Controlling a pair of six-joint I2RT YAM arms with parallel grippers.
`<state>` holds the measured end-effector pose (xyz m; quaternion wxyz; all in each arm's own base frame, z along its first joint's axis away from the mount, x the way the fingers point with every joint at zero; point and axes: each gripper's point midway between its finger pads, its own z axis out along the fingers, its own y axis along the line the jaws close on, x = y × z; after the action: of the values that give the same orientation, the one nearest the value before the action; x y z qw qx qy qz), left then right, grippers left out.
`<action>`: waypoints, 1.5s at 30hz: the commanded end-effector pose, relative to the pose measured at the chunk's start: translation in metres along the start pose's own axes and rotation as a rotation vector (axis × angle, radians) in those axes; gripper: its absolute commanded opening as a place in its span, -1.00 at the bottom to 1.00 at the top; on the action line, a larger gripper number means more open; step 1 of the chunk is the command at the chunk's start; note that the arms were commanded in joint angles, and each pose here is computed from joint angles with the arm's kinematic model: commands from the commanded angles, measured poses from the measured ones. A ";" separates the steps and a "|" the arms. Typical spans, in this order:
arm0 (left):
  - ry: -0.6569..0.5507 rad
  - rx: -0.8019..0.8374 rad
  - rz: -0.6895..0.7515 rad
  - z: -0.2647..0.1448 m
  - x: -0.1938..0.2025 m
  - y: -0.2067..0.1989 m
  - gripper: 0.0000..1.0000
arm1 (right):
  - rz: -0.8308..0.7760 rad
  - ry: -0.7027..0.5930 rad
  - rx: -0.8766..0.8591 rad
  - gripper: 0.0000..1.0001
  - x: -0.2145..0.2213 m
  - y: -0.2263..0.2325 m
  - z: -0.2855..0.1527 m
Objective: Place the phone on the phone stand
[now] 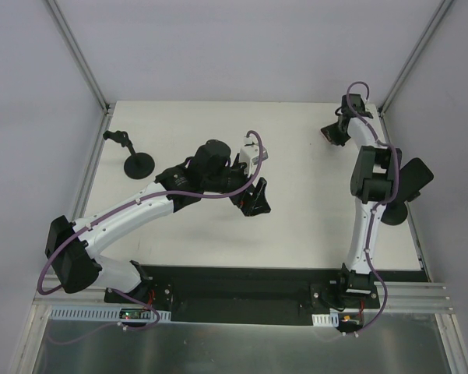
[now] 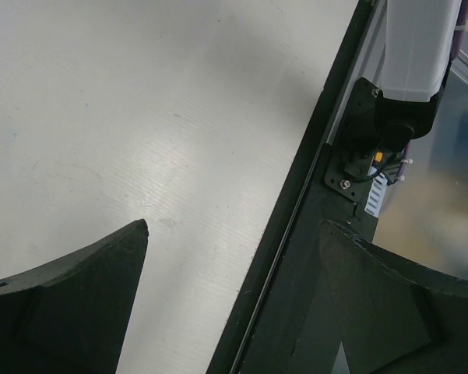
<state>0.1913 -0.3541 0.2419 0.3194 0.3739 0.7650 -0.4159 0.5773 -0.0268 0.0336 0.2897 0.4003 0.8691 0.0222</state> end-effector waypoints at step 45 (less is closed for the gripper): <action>-0.035 0.059 0.006 -0.002 -0.012 -0.017 0.78 | -0.052 -0.098 0.185 0.93 0.026 0.027 -0.036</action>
<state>0.1879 -0.3554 0.2420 0.3099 0.3705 0.7659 -0.4243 0.5592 0.0165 0.0487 0.2782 0.3869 0.8769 -0.0634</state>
